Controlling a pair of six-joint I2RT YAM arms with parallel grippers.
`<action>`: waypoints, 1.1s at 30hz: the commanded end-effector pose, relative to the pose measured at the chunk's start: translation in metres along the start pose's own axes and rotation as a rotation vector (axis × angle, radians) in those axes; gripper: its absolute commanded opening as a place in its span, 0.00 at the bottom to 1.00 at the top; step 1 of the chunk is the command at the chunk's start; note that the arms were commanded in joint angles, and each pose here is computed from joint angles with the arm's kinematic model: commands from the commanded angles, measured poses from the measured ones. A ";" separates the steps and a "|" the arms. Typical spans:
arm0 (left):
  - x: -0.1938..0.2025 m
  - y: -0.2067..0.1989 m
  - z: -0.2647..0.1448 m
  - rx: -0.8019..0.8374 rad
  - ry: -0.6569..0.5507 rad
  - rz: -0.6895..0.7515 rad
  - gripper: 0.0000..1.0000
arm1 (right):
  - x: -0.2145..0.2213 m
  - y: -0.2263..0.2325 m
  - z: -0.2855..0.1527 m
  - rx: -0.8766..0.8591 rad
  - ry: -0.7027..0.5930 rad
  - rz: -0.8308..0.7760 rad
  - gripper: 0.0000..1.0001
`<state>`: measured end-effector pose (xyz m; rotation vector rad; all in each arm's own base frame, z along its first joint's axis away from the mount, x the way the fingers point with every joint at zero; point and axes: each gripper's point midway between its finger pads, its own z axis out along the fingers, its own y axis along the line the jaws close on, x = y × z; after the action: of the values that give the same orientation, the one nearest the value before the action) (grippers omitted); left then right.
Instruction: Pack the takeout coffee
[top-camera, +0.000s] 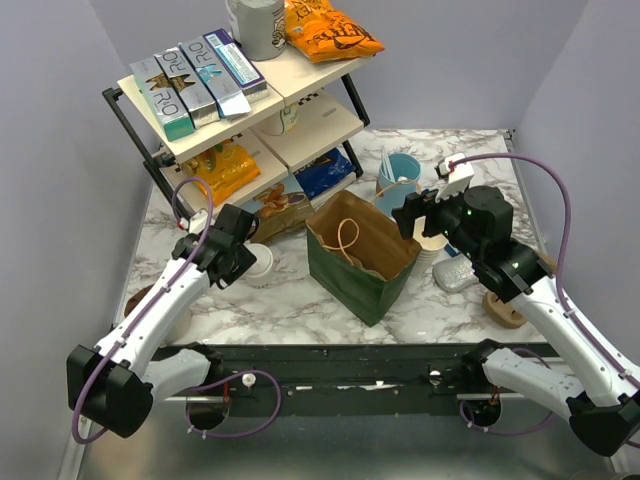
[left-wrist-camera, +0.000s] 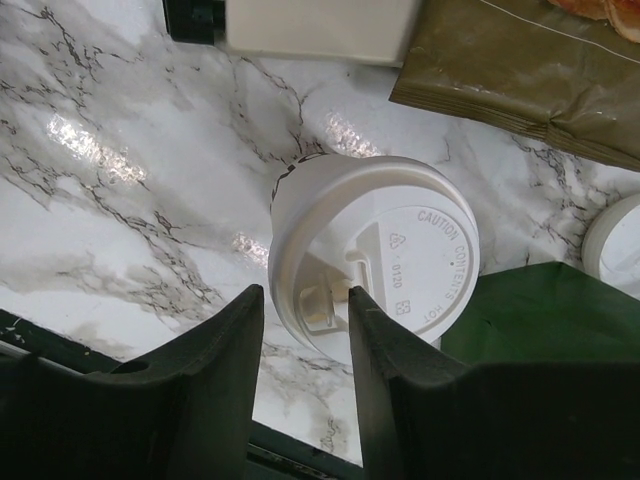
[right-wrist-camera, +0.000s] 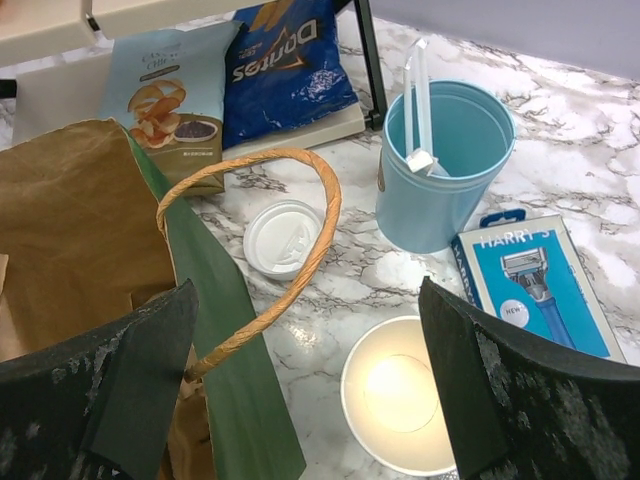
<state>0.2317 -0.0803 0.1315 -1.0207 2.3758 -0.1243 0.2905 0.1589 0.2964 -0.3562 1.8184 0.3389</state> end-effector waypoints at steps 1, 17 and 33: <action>0.001 0.000 0.000 -0.006 0.018 0.021 0.46 | -0.003 -0.004 -0.001 0.023 0.004 0.003 1.00; 0.007 0.005 0.008 -0.092 0.067 0.093 0.26 | 0.004 -0.007 0.002 0.041 0.024 -0.002 1.00; 0.009 0.004 0.015 -0.110 0.077 0.114 0.26 | 0.003 -0.012 0.000 0.063 0.022 -0.008 1.00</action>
<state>0.2466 -0.0844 0.1290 -0.9574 2.4358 -0.0523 0.2946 0.1553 0.2909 -0.3407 1.8376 0.3061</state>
